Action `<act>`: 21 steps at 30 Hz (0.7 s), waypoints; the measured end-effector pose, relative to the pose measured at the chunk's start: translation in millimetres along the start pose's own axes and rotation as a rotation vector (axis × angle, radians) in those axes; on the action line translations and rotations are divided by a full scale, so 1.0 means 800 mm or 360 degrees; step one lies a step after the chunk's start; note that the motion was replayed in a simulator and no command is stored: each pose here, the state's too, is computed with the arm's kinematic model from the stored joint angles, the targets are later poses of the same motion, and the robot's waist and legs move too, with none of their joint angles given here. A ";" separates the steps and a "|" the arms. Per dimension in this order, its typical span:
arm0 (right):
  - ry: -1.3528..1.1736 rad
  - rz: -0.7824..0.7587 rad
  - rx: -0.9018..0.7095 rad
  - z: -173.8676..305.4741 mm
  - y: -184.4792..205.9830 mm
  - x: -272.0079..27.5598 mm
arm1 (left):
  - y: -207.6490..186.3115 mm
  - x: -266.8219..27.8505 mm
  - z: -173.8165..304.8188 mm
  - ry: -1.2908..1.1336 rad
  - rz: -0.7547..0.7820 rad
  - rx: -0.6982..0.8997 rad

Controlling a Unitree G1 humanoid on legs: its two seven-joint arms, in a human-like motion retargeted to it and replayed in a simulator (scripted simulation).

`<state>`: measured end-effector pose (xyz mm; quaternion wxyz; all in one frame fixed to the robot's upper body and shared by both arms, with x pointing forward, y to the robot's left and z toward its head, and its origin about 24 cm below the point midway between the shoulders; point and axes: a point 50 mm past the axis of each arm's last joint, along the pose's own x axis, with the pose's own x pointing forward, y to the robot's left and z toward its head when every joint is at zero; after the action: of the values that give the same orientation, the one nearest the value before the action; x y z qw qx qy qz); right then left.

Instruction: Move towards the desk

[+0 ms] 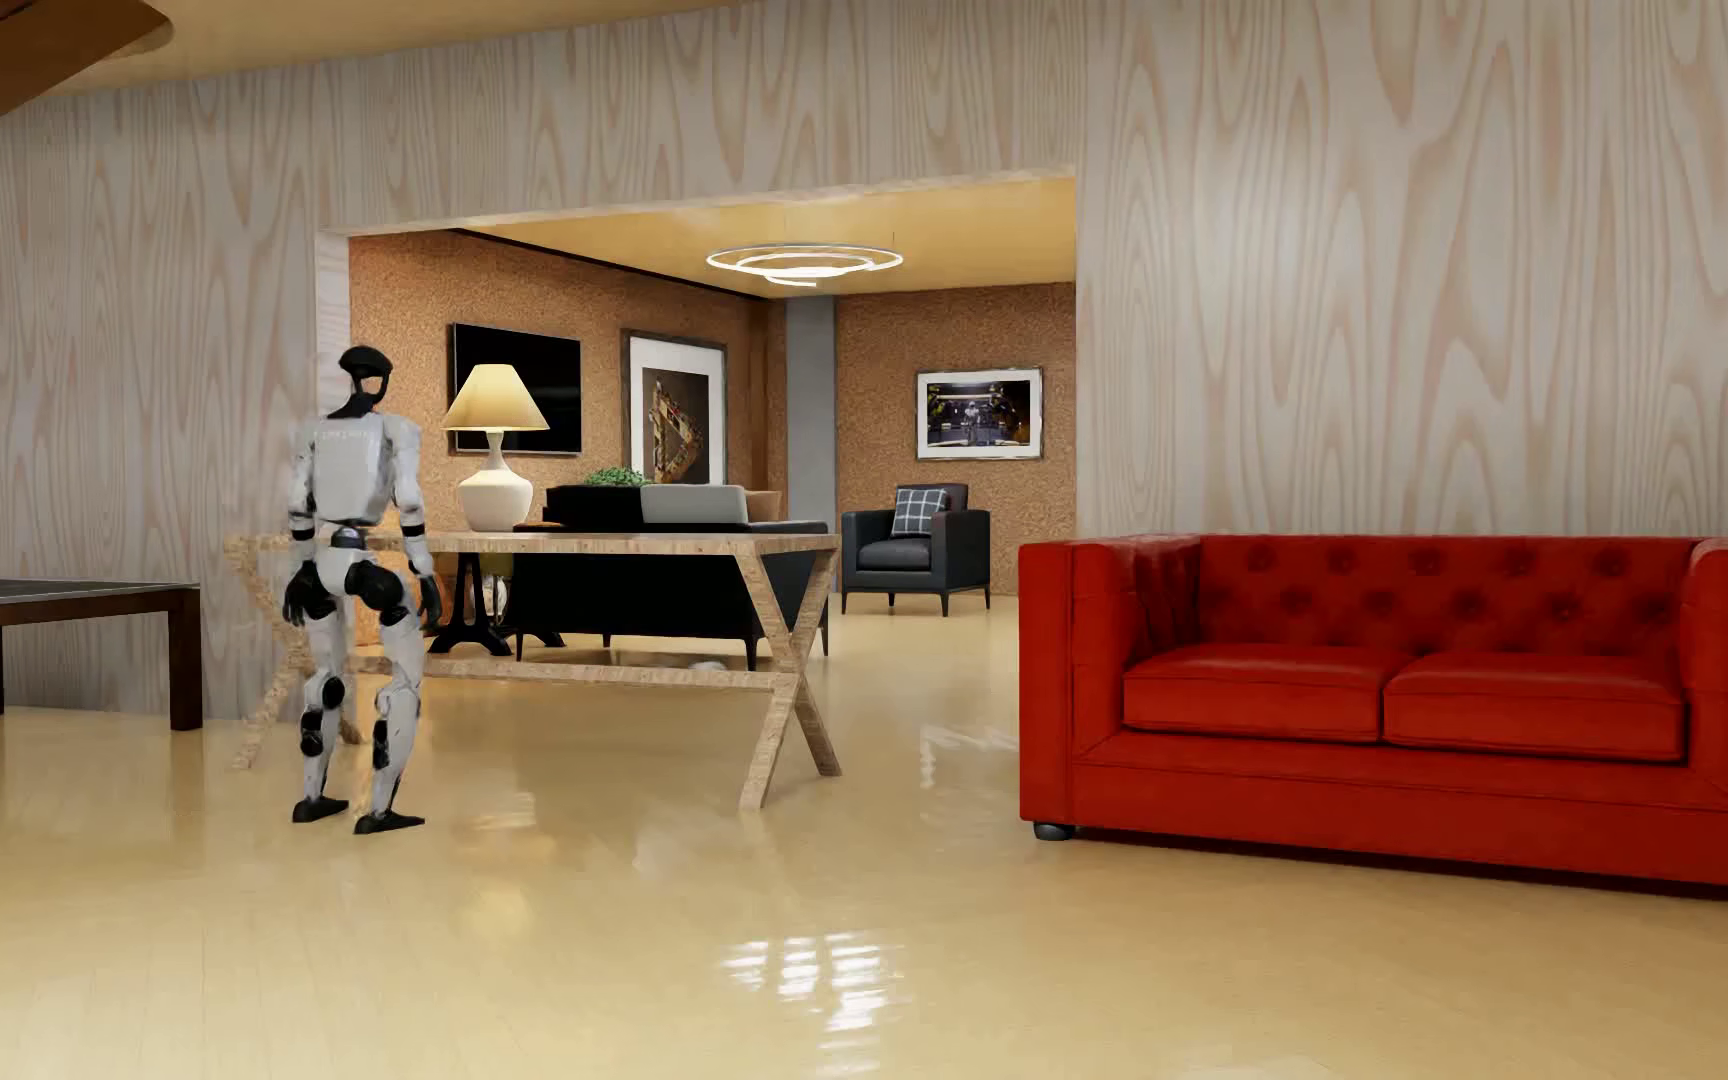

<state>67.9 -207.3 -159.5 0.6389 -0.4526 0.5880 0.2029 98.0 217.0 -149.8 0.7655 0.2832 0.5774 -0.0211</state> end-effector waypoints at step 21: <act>-0.0314 -0.0300 0.0288 0.081 -0.094 -0.010 | 0.012 -0.014 0.037 -0.0324 0.0224 -0.0060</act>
<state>162.0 -190.5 -133.1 0.7478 -0.4243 0.4933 0.1317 123.4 208.3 -130.4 0.8249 0.3050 0.4758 0.0149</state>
